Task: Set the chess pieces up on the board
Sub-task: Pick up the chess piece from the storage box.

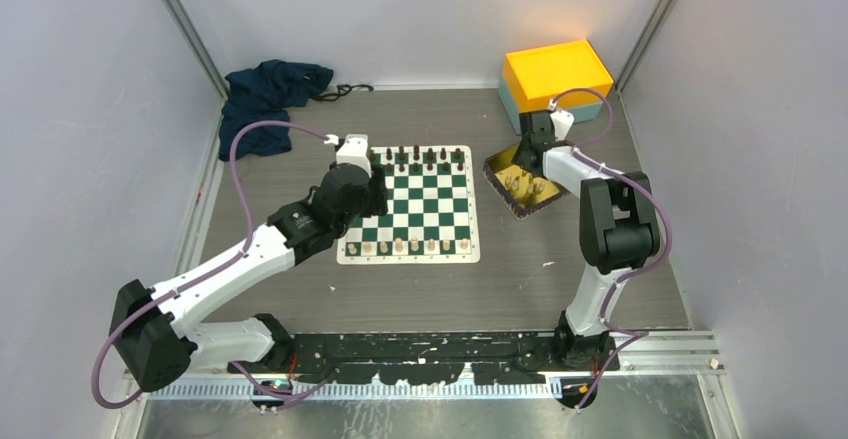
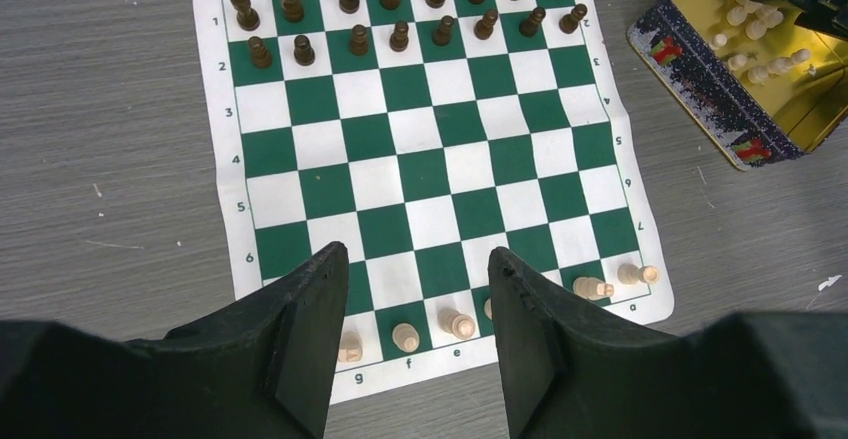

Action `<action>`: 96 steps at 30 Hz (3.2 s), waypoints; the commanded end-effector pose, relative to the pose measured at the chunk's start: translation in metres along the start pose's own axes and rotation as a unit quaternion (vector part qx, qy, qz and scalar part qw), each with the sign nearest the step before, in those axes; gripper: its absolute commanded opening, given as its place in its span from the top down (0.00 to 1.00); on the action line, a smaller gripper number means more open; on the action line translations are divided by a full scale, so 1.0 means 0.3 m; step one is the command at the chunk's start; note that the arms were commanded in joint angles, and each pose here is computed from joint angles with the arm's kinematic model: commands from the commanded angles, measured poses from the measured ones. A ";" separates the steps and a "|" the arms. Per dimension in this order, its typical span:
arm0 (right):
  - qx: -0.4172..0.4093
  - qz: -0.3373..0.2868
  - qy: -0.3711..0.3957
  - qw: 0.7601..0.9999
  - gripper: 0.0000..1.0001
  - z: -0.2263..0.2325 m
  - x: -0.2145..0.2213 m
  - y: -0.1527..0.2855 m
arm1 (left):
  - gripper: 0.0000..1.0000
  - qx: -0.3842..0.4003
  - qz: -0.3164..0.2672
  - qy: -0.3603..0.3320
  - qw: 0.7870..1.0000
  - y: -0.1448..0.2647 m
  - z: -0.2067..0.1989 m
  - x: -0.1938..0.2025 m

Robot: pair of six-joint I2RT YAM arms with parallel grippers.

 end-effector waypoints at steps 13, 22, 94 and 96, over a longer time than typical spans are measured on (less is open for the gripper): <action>-0.013 -0.023 -0.027 0.999 0.50 0.011 -0.026 -0.024 | 0.45 0.021 -0.026 0.006 0.999 0.000 -0.017 -0.020; -0.016 -0.037 -0.021 0.999 0.51 0.004 -0.059 0.009 | 0.46 0.019 -0.020 0.008 1.000 -0.017 -0.022 -0.009; -0.017 -0.027 -0.037 0.999 0.67 -0.024 -0.037 -0.044 | 0.46 0.012 -0.015 0.002 1.000 -0.021 -0.006 0.011; -0.017 -0.027 -0.038 0.999 0.70 -0.023 -0.040 -0.047 | 0.46 0.011 -0.015 0.001 1.000 -0.023 -0.007 0.012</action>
Point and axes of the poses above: each gripper's point midway between its finger pads, its own y axis back along the fingers, its own z axis along the line the jaws close on, x = y × z, the point moved 8 cm from there along y, back along the fingers, and after that the axes turned 10 degrees about y, right-handed, at the moved point
